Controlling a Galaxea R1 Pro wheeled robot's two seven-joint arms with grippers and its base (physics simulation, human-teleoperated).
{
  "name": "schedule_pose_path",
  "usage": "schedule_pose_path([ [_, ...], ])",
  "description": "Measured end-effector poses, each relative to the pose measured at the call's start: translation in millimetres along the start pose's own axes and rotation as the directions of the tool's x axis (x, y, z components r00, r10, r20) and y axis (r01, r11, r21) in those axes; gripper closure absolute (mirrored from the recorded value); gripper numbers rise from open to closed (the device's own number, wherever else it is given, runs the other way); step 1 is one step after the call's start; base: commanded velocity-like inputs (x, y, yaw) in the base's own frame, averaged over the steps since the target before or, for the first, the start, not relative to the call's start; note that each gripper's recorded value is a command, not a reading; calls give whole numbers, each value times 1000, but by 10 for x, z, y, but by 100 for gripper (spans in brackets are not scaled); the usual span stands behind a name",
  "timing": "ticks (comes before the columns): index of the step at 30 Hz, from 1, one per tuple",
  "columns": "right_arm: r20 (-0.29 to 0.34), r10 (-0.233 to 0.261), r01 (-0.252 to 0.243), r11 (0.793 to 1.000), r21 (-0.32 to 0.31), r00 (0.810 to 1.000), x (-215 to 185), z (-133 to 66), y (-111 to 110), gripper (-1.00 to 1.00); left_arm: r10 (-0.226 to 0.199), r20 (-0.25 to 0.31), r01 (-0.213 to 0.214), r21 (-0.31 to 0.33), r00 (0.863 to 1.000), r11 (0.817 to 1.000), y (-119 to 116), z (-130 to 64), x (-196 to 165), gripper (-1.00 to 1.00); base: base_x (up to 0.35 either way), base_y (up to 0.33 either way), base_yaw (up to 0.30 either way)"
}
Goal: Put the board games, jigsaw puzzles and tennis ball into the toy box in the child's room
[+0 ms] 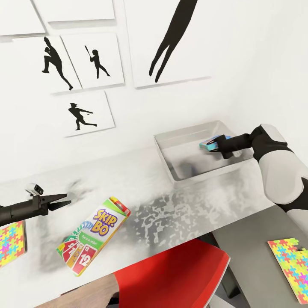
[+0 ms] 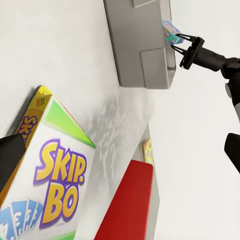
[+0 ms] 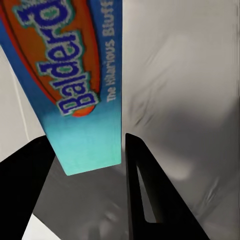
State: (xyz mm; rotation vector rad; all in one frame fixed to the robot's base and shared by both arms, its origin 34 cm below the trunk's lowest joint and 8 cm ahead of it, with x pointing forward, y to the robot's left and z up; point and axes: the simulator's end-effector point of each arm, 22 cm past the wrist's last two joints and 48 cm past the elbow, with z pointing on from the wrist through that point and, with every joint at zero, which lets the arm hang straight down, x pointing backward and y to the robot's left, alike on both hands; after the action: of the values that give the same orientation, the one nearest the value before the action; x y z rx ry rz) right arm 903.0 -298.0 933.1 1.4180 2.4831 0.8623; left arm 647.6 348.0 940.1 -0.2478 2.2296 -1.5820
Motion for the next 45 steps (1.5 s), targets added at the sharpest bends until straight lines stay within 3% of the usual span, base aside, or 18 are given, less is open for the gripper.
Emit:
schedule_pose_path([
  [45, 14, 7, -7, 1000, 2, 1000, -106, -68, -50, 100, 5, 0, -5, 0, 1000, 1000, -13, -2, -11, -100, 0, 0, 0],
])
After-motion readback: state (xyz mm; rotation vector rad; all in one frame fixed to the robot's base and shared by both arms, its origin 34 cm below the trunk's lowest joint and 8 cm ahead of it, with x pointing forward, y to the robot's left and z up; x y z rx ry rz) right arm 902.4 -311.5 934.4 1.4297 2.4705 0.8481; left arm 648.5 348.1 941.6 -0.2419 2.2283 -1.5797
